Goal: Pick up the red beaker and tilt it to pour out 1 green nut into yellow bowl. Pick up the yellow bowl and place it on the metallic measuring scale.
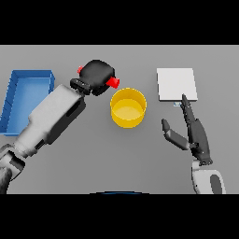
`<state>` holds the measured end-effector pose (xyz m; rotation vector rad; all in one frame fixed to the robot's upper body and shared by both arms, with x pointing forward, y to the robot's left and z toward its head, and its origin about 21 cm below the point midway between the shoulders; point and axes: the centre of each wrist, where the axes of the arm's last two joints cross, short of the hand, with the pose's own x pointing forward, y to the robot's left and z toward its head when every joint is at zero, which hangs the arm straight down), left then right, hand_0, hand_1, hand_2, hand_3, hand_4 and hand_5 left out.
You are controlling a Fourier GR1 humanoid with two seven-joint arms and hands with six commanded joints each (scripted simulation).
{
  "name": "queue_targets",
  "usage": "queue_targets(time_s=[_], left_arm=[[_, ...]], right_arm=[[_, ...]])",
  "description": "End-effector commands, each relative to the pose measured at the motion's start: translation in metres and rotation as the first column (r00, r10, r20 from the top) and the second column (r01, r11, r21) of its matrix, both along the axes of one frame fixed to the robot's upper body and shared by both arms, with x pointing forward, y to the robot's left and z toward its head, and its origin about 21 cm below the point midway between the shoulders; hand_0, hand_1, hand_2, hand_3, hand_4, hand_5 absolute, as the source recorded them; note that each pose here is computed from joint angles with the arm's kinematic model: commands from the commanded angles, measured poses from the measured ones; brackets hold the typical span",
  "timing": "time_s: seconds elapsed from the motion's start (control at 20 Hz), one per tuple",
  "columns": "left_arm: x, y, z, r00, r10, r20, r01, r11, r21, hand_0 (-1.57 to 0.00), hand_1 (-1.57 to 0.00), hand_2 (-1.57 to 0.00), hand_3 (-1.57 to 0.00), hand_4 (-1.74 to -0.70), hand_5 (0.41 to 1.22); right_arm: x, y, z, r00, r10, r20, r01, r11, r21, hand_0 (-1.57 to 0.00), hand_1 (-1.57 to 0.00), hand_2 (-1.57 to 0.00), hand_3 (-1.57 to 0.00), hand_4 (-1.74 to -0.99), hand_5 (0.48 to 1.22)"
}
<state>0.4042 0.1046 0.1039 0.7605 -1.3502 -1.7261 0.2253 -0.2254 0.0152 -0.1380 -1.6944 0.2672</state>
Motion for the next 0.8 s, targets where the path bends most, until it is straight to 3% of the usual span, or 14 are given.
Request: queue_targets(time_s=[0.0,0.2,0.4,0.75], left_arm=[[0.002,0.001,0.0,1.0,-0.026,0.006,0.026,0.998,0.057,-1.57,-1.57,-1.57,-1.38,-1.71,1.211],[0.007,-0.02,0.009,0.991,-0.129,0.03,0.117,0.96,0.254,-1.57,-1.57,-1.57,-1.29,-1.72,1.217],[0.008,-0.035,0.012,0.97,-0.24,0.029,0.21,0.897,0.39,-1.57,-1.57,-1.57,-1.46,-1.73,1.219],[0.009,-0.055,0.024,0.916,-0.398,0.061,0.271,0.721,0.638,-1.57,-1.57,-1.57,-1.55,-1.74,1.221]], right_arm=[[0.0,-0.001,0.0,1.0,-0.005,-0.006,0.005,1.0,0.006,0.0,0.0,0.0,0.0,-1.195,0.671],[-0.001,-0.001,-0.003,1.0,-0.01,-0.017,0.011,0.999,0.053,0.0,0.0,0.0,0.0,-1.206,0.639],[0.002,0.001,-0.002,1.0,-0.023,-0.001,0.023,0.999,0.031,0.0,0.0,0.0,0.0,-1.221,0.61],[0.003,0.005,-0.003,0.999,-0.04,0.021,0.04,0.999,0.01,0.0,0.0,0.0,0.0,-1.16,0.569]])
